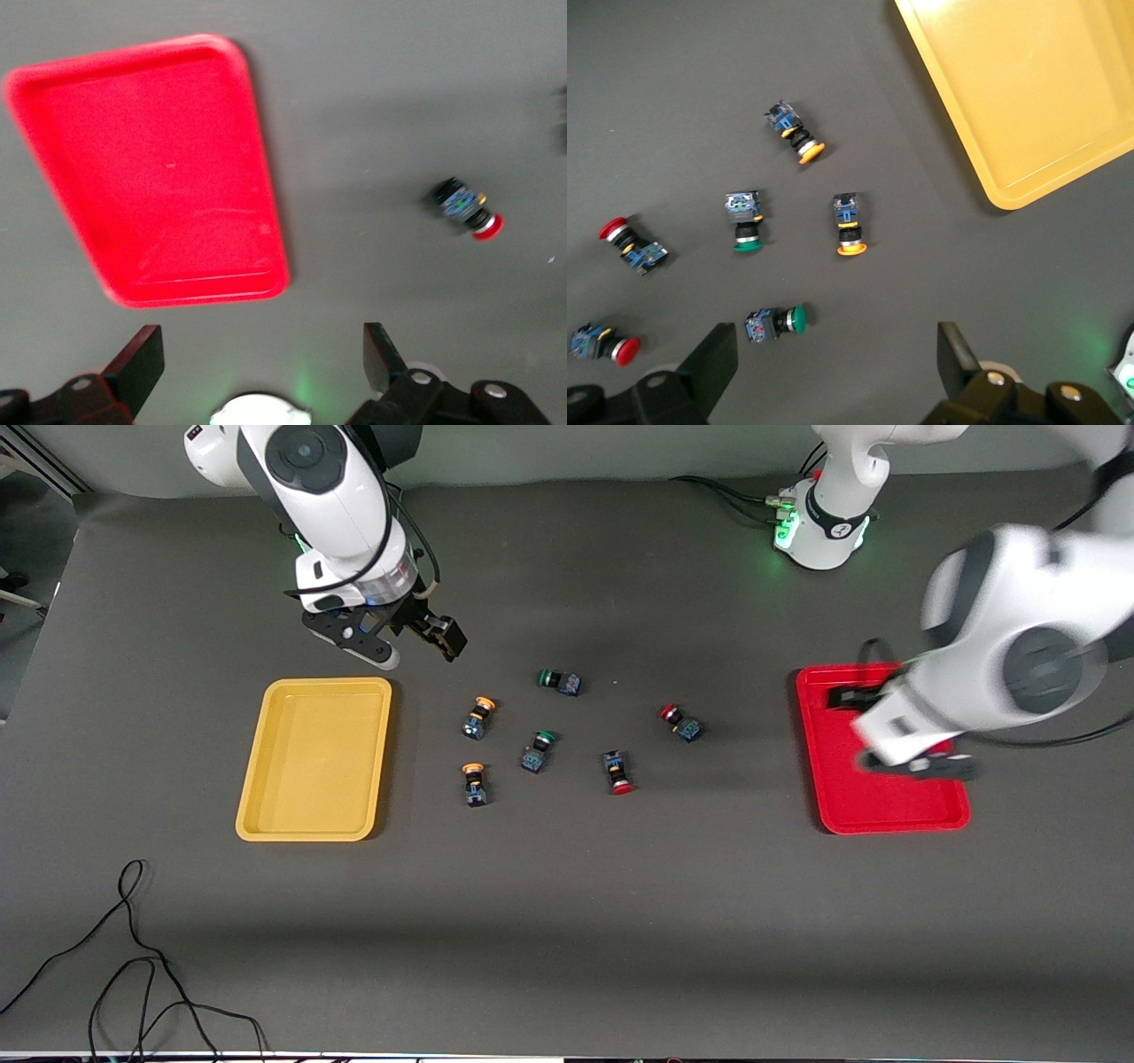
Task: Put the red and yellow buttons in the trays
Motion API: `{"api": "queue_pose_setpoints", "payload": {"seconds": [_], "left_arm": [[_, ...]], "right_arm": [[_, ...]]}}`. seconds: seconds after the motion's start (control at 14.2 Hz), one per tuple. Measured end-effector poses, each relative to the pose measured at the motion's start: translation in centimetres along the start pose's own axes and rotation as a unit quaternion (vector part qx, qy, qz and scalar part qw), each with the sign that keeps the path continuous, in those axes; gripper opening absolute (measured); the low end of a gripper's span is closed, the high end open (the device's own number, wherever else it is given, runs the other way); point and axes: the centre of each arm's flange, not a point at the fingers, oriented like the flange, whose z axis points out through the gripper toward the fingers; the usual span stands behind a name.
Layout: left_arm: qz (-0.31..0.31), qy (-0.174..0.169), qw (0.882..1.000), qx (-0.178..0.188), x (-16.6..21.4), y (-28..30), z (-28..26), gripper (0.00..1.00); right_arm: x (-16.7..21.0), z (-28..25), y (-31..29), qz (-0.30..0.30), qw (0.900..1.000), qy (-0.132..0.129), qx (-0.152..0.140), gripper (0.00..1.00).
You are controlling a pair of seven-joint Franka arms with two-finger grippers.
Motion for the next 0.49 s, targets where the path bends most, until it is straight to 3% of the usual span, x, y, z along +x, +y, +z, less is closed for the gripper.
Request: {"api": "queue_pose_setpoints", "payload": {"seconds": [0.28, 0.49], "left_arm": [[-0.030, 0.010, 0.999, 0.020, 2.1, 12.7, 8.1, 1.00], [-0.060, 0.017, 0.998, 0.022, 2.8, 16.9, 13.6, 1.00]], "right_arm": [[-1.0, 7.2, 0.4, 0.021, 1.000, 0.007, 0.022, 1.00], [-1.9, 14.2, -0.1, 0.036, 0.999, 0.011, 0.019, 1.00]]}}
